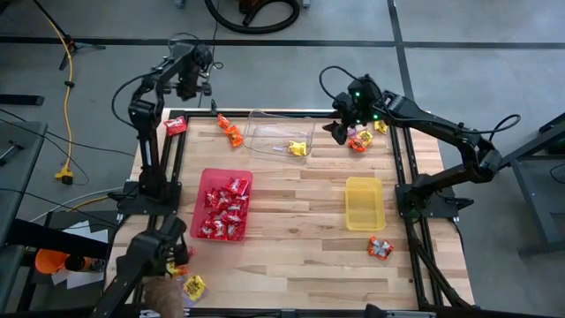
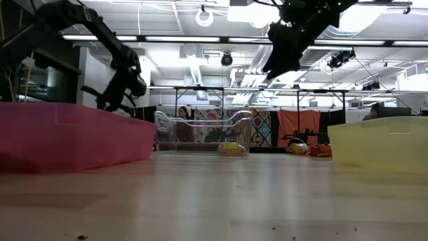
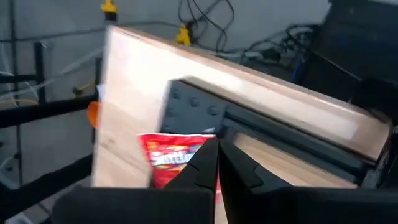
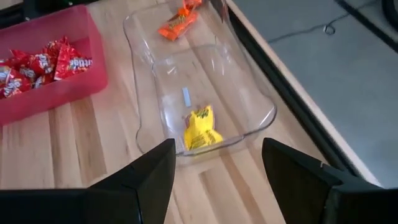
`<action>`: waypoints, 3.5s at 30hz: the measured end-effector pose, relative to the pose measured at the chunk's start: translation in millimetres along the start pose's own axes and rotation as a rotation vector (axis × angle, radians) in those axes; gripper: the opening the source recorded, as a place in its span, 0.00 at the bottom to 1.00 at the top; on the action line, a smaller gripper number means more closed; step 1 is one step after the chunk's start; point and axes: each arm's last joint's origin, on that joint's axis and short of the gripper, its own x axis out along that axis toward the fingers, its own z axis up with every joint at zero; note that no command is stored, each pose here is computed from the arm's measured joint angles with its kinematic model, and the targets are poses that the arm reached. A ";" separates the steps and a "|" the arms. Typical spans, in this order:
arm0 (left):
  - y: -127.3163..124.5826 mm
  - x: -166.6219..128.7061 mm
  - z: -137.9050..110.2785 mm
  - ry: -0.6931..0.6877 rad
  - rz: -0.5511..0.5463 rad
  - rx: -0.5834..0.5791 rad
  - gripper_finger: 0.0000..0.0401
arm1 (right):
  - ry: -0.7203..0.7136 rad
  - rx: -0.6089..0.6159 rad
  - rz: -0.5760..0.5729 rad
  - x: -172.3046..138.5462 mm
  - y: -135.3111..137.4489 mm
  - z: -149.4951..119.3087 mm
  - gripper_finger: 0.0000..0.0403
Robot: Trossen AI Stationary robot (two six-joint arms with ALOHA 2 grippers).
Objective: Sort candy
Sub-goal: Put the red candy into the red bin
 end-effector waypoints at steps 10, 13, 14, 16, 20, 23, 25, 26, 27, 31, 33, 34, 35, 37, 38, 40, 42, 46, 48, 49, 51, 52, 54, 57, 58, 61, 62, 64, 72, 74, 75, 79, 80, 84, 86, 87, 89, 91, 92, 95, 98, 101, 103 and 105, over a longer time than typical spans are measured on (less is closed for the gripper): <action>-13.7 9.9 -14.0 0.082 0.127 0.103 0.00 | 0.040 0.013 0.003 -0.1 0.5 -3.9 0.59; -20.6 9.5 -27.6 0.057 0.229 0.166 0.00 | 0.031 0.006 -0.017 0.0 -0.1 -2.9 0.59; -24.5 10.2 -31.6 0.042 0.255 0.187 0.00 | 0.023 0.003 -0.021 0.0 -0.3 -2.1 0.59; -32.1 9.9 -38.7 0.013 0.284 0.219 0.00 | 0.004 -0.002 -0.023 0.0 -0.6 -0.2 0.59; -46.4 -0.6 -53.2 -0.068 0.302 0.128 0.00 | -0.031 -0.011 -0.027 0.1 -1.0 3.2 0.59; -60.9 -16.5 -68.4 -0.205 0.275 0.053 0.00 | -0.054 -0.018 -0.030 0.0 -1.1 5.5 0.59; -67.6 -18.0 -78.0 -0.246 0.277 0.041 0.00 | -0.061 -0.020 -0.031 -0.1 -1.3 6.2 0.59; -68.4 -13.9 -81.0 -0.238 0.283 0.027 0.00 | -0.059 -0.019 -0.031 -0.1 -1.3 6.1 0.59; -66.6 -7.7 -82.2 -0.218 0.294 0.006 0.00 | -0.057 -0.019 -0.031 -0.1 -1.2 5.9 0.59; -54.1 21.6 -88.8 -0.092 0.344 -0.068 0.00 | -0.039 -0.029 -0.030 0.1 -1.1 4.1 0.59; -50.6 31.0 -95.0 -0.070 0.326 -0.143 0.00 | -0.038 -0.052 -0.031 0.1 -1.1 4.1 0.59; -49.3 32.9 -97.0 -0.086 0.309 -0.182 0.00 | -0.038 -0.059 -0.031 0.1 -1.1 4.1 0.59; -47.7 35.1 -97.3 -0.106 0.292 -0.220 0.00 | -0.038 -0.060 -0.032 0.1 -1.1 4.1 0.59; -45.8 37.9 -95.3 -0.157 0.287 -0.269 0.00 | -0.037 -0.057 -0.032 0.1 -1.1 4.0 0.59; -46.0 38.0 -93.7 -0.191 0.289 -0.298 0.00 | -0.036 -0.057 -0.031 0.1 -1.1 3.8 0.59; -45.7 37.6 -91.6 -0.232 0.289 -0.341 0.00 | -0.035 -0.057 -0.031 0.1 -1.1 3.7 0.59; -45.2 38.0 -89.7 -0.263 0.291 -0.381 0.00 | -0.031 -0.055 -0.031 0.1 -1.1 3.4 0.59; -46.5 41.2 -88.2 -0.318 0.315 -0.423 0.00 | -0.021 -0.052 -0.029 0.1 -0.9 2.3 0.59; -46.9 45.3 -91.1 -0.349 0.343 -0.410 0.00 | -0.013 -0.050 -0.028 0.1 -0.9 1.5 0.59; -47.8 47.6 -93.7 -0.370 0.354 -0.401 0.00 | -0.010 -0.048 -0.028 0.1 -0.8 1.3 0.59; -51.1 49.8 -99.1 -0.399 0.357 -0.413 0.00 | -0.008 -0.028 -0.032 0.1 -1.0 1.1 0.59; -52.6 50.0 -101.5 -0.403 0.345 -0.454 0.00 | -0.008 -0.025 -0.033 0.1 -1.2 1.1 0.59; -54.2 52.1 -107.6 -0.384 0.321 -0.545 0.00 | -0.013 -0.025 -0.034 0.0 -1.5 1.5 0.59; -58.7 51.0 -111.3 -0.375 0.288 -0.577 0.00 | -0.014 -0.016 -0.035 0.0 -1.7 1.6 0.59; -58.5 49.9 -115.0 -0.367 0.286 -0.589 0.00 | -0.014 -0.002 -0.035 0.0 -1.7 1.6 0.59; -56.1 54.8 -129.7 -0.300 0.305 -0.681 0.00 | -0.015 0.019 -0.035 0.0 -1.7 1.6 0.59; -54.8 57.1 -134.2 -0.275 0.302 -0.710 0.00 | -0.015 0.022 -0.035 0.0 -1.7 1.6 0.59; -50.1 63.9 -142.7 -0.234 0.304 -0.739 0.00 | -0.015 0.027 -0.035 0.0 -1.7 1.6 0.59; -41.0 57.5 -139.2 -0.284 0.230 -0.596 0.00 | -0.013 0.022 -0.035 0.0 -1.7 1.4 0.59; -37.4 50.3 -139.8 -0.281 0.225 -0.518 0.00 | -0.015 0.013 -0.035 0.0 -1.7 1.6 0.59; -36.8 46.1 -144.2 -0.284 0.233 -0.489 0.00 | -0.017 0.008 -0.035 0.0 -1.7 1.9 0.59; -36.1 18.2 -166.4 -0.368 0.195 -0.412 0.00 | -0.027 0.001 -0.028 -0.1 -1.5 2.7 0.59; -36.3 9.3 -173.6 -0.397 0.172 -0.377 0.00 | -0.031 -0.002 -0.028 -0.1 -1.6 3.2 0.59; -37.0 -29.5 -214.6 -0.503 0.024 -0.249 0.00 | -0.081 -0.017 -0.015 -0.3 -1.5 8.0 0.59; -34.2 -49.3 -243.0 -0.552 -0.070 -0.182 0.00 | -0.122 -0.022 0.022 -0.7 -0.6 11.8 0.59; -30.9 -59.7 -259.1 -0.577 -0.127 -0.144 0.00 | -0.142 -0.014 0.040 -1.0 -0.2 13.7 0.59; -20.5 -78.5 -291.5 -0.622 -0.248 -0.064 0.00 | -0.180 0.001 0.084 -1.2 2.5 17.6 0.59; -5.6 -94.3 -322.8 -0.657 -0.376 0.019 0.00 | -0.211 0.009 0.117 -1.2 6.2 21.1 0.59; 3.4 -101.4 -337.6 -0.672 -0.448 0.059 0.00 | -0.227 0.008 0.137 -1.1 8.5 22.9 0.59; 35.3 -117.0 -369.7 -0.714 -0.633 0.156 0.00 | -0.277 0.005 0.178 -0.4 19.0 29.1 0.59; 68.0 -126.3 -383.2 -0.772 -0.774 0.197 0.00 | -0.329 0.030 0.237 4.7 34.8 36.6 0.59; 97.1 -132.0 -383.1 -0.846 -0.873 0.212 0.00 | -0.367 0.081 0.301 19.0 53.5 43.4 0.59; 112.5 -134.0 -378.3 -0.873 -0.901 0.260 0.00 | -0.379 0.128 0.324 33.8 66.4 45.8 0.59; 124.8 -134.7 -372.1 -0.899 -0.905 0.322 0.00 | -0.376 0.170 0.345 50.3 78.1 48.7 0.59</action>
